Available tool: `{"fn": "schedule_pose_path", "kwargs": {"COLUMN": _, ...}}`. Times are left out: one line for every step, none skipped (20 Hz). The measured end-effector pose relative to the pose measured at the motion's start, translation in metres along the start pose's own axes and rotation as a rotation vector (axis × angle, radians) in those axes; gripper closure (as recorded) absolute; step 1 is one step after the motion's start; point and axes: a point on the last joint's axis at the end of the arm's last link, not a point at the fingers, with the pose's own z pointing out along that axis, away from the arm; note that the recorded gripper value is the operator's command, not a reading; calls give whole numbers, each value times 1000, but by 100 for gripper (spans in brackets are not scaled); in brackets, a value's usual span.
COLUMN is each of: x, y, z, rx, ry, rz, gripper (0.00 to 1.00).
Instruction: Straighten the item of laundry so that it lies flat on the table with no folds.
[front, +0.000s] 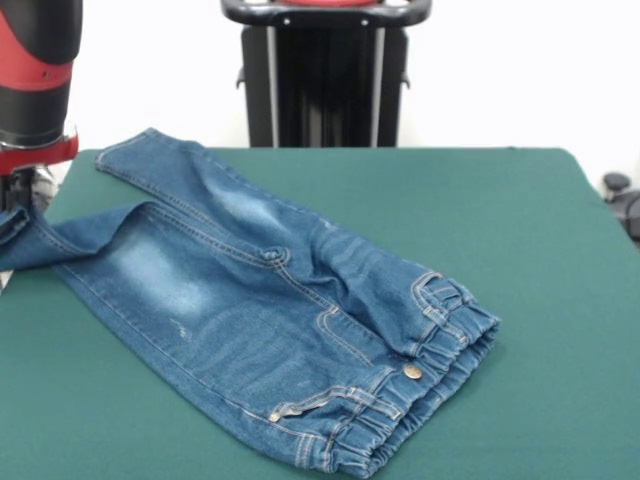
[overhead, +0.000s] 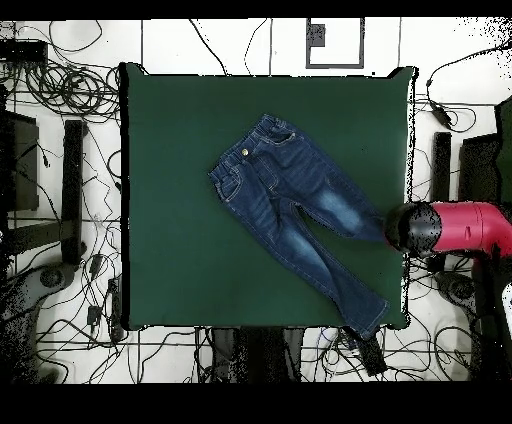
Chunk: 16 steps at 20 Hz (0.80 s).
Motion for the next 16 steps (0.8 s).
{"fn": "schedule_pose_path", "kwargs": {"x": 3, "y": 1, "z": 0, "rx": 0, "ry": 7, "rz": 0, "gripper": 100}}
{"fn": "schedule_pose_path", "kwargs": {"x": 7, "y": 2, "z": -1, "rx": 2, "ry": 16, "rz": 0, "gripper": 100}}
{"fn": "schedule_pose_path", "kwargs": {"x": 9, "y": 2, "z": -2, "rx": 3, "ry": 20, "rz": -1, "gripper": 100}}
{"fn": "schedule_pose_path", "kwargs": {"x": 11, "y": 3, "z": -3, "rx": 5, "ry": 26, "rz": -1, "gripper": 100}}
{"fn": "schedule_pose_path", "kwargs": {"x": 13, "y": 4, "z": -3, "rx": 6, "ry": 33, "rz": -3, "gripper": 100}}
{"fn": "schedule_pose_path", "kwargs": {"x": 17, "y": 6, "z": -5, "rx": 7, "ry": 42, "rz": -5, "gripper": 100}}
{"fn": "schedule_pose_path", "kwargs": {"x": 19, "y": 7, "z": -6, "rx": 7, "ry": 46, "rz": -6, "gripper": 100}}
{"fn": "schedule_pose_path", "kwargs": {"x": 23, "y": 8, "z": -7, "rx": 8, "ry": 55, "rz": -7, "gripper": 100}}
{"fn": "schedule_pose_path", "kwargs": {"x": 25, "y": 9, "z": -7, "rx": 8, "ry": 59, "rz": -7, "gripper": 100}}
{"fn": "schedule_pose_path", "kwargs": {"x": 26, "y": 10, "z": -7, "rx": 8, "ry": 64, "rz": -8, "gripper": 100}}
{"fn": "schedule_pose_path", "kwargs": {"x": 30, "y": 14, "z": -6, "rx": 4, "ry": 74, "rz": -11, "gripper": 100}}
{"fn": "schedule_pose_path", "kwargs": {"x": 31, "y": 16, "z": -6, "rx": 2, "ry": 78, "rz": -13, "gripper": 100}}
{"fn": "schedule_pose_path", "kwargs": {"x": 32, "y": 17, "z": -6, "rx": 1, "ry": 81, "rz": -14, "gripper": 100}}
{"fn": "schedule_pose_path", "kwargs": {"x": 33, "y": 19, "z": -5, "rx": -1, "ry": 85, "rz": -16, "gripper": 100}}
{"fn": "schedule_pose_path", "kwargs": {"x": 34, "y": 20, "z": -5, "rx": -2, "ry": 89, "rz": -19, "gripper": 100}}
{"fn": "schedule_pose_path", "kwargs": {"x": 34, "y": 22, "z": -6, "rx": -2, "ry": 94, "rz": -22, "gripper": 100}}
